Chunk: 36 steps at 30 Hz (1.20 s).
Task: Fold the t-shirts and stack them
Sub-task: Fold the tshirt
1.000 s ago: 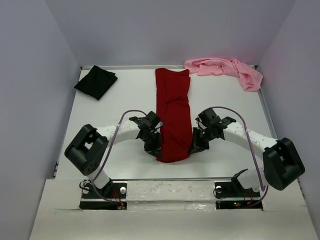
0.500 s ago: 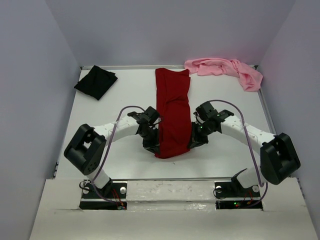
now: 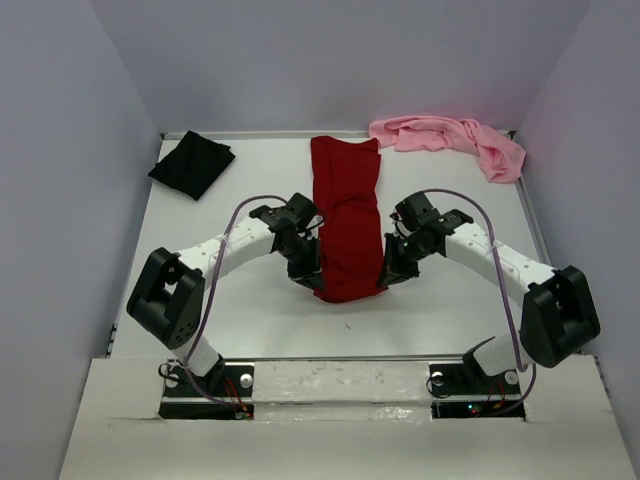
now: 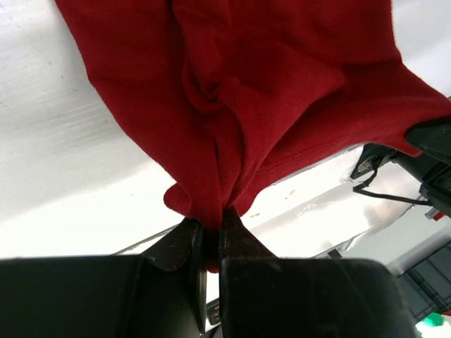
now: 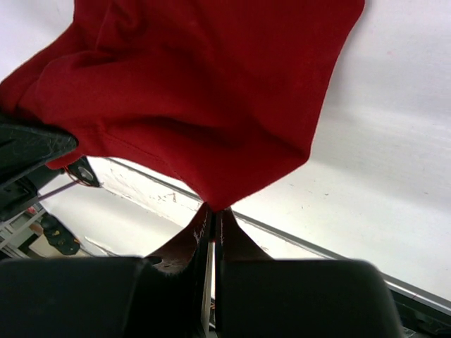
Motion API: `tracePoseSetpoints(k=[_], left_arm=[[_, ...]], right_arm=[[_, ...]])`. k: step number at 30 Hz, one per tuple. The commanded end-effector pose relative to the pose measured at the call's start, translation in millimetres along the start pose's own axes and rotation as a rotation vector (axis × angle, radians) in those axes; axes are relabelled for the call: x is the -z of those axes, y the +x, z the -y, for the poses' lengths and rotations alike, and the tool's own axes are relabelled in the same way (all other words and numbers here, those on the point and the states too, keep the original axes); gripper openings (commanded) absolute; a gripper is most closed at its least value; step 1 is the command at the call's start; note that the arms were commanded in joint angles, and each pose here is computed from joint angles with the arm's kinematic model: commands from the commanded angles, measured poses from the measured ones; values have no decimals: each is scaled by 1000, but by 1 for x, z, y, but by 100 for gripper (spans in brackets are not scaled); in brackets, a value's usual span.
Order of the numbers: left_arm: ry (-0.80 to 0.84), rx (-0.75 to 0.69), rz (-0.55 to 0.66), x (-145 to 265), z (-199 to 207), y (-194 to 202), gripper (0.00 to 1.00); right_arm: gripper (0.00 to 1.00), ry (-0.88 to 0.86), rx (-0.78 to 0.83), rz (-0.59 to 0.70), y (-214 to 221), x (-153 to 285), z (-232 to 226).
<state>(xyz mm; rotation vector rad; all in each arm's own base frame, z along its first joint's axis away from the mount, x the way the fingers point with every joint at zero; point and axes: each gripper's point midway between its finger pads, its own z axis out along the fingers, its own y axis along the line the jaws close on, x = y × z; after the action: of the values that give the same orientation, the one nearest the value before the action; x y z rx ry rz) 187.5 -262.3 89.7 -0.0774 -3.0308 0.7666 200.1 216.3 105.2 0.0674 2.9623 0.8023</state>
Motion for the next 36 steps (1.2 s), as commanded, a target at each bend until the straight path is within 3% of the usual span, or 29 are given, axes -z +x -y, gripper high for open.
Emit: tracePoseSetpoints(k=[1, 25, 36], left_arm=[[39, -32, 13, 22, 15, -6, 4], [6, 26, 89, 33, -14, -45, 2], [-27, 16, 118, 22, -19, -76, 2]], right_arm=[[0, 1, 29, 52, -19, 13, -7], [0, 65, 35, 168, -113, 13, 9], [0, 55, 36, 201, -136, 14, 10]])
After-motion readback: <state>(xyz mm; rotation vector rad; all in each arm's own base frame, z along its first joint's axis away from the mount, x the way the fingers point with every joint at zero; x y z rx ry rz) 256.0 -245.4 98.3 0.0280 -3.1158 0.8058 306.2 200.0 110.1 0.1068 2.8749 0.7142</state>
